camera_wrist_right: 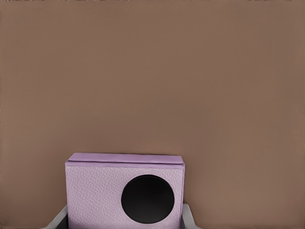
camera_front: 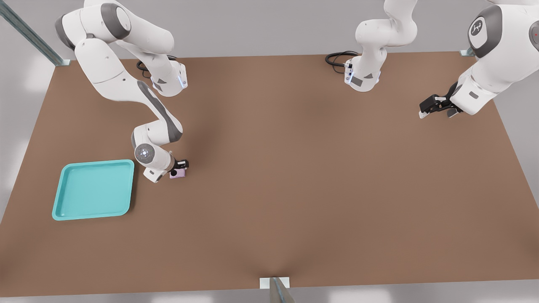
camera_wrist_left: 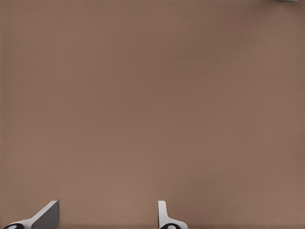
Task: Keep left arm still and place phone on the tray with right arm
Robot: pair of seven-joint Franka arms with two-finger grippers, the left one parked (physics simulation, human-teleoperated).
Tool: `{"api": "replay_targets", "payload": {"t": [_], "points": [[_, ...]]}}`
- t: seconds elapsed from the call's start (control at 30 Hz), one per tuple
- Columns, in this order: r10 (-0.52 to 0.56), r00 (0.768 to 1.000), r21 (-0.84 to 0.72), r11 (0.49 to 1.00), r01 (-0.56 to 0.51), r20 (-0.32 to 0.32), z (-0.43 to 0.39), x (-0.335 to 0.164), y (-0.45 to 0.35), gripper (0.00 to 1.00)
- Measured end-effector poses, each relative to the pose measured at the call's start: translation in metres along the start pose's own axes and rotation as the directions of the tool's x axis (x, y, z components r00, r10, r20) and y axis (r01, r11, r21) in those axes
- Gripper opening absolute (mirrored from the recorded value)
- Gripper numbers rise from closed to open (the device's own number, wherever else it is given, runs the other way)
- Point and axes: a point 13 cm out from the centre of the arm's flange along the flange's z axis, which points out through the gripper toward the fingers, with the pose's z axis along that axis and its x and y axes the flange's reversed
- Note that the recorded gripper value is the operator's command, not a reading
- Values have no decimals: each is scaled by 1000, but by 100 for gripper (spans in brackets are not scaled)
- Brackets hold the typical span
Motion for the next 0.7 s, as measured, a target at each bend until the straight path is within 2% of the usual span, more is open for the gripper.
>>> {"api": "replay_targets", "payload": {"t": [0.1, 0.27, 0.43, 0.47, 0.5, 0.57, 0.63, 0.67, 0.7], "points": [[20, 999, 19, 1000, -21, 47, -35, -15, -23, 71], [152, 982, 6, 988, -153, 112, -81, -43, -136, 71], [223, 970, 1, 975, -224, 94, -59, -26, -272, 73], [229, 970, -8, 973, -230, 86, -49, -20, -293, 78], [225, 971, -10, 974, -225, 81, -43, -16, -308, 100], [192, 978, -2, 981, -192, 82, -42, -16, -320, 100], [146, 981, 30, 988, -151, 125, -74, -31, -330, 100], [114, 977, 55, 990, -126, 182, -120, -57, -333, 100], [69, 962, 82, 992, -93, 264, -190, -94, -325, 100]]}}
